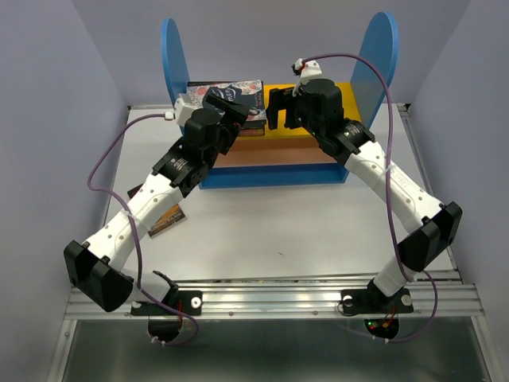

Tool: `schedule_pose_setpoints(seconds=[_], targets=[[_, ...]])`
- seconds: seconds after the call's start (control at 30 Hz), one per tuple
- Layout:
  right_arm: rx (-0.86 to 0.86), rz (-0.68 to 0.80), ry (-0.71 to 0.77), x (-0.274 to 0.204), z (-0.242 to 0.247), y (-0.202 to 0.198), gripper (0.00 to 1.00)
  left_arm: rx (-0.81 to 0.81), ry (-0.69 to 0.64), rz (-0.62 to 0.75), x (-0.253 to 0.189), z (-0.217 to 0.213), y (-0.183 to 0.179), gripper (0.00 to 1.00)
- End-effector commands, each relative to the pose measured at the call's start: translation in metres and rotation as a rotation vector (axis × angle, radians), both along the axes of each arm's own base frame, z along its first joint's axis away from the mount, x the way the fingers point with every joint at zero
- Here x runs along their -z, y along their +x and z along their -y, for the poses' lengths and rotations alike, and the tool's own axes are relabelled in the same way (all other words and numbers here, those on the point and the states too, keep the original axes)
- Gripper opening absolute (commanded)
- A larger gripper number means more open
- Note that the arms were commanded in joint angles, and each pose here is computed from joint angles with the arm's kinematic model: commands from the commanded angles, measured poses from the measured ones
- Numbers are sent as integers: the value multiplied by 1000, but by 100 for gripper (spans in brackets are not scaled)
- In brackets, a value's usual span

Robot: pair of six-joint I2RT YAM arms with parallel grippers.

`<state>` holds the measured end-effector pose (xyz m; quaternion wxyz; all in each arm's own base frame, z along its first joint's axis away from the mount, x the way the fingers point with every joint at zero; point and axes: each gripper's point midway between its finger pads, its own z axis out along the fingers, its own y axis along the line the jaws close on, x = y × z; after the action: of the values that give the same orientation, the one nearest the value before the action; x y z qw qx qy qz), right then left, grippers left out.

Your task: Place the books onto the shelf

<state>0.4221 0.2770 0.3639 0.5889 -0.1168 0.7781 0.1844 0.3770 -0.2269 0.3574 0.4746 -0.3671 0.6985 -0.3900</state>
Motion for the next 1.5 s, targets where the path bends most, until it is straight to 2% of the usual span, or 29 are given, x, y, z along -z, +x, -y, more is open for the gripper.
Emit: schedule_pose_setpoints(seconds=[0.0,0.23,0.43,0.57,0.73,0.83,0.97,1.2,1.47], targets=[[-92,65,67,-34,-21,-7,100,81,48,44,-14,4,-7,99],[-49,64,63,-32,-16,-2,100,130,79,89,-23,1,-18,99],[95,67,54,-30,8,6,100,296,165,100,-22,16,-37,99],[215,78,29,-28,34,6,100,338,203,101,-17,10,-55,99],[242,89,-3,-27,49,-4,100,329,296,108,-15,-11,-73,99],[231,92,-1,-28,52,-11,100,311,335,155,-27,-19,-73,99],[212,96,-7,-29,52,-15,100,268,387,129,-27,-30,-65,99],[188,102,-3,-33,51,-19,100,212,392,133,-34,-41,-53,99],[158,94,-10,-28,44,-17,100,230,383,168,-46,-36,-45,99]])
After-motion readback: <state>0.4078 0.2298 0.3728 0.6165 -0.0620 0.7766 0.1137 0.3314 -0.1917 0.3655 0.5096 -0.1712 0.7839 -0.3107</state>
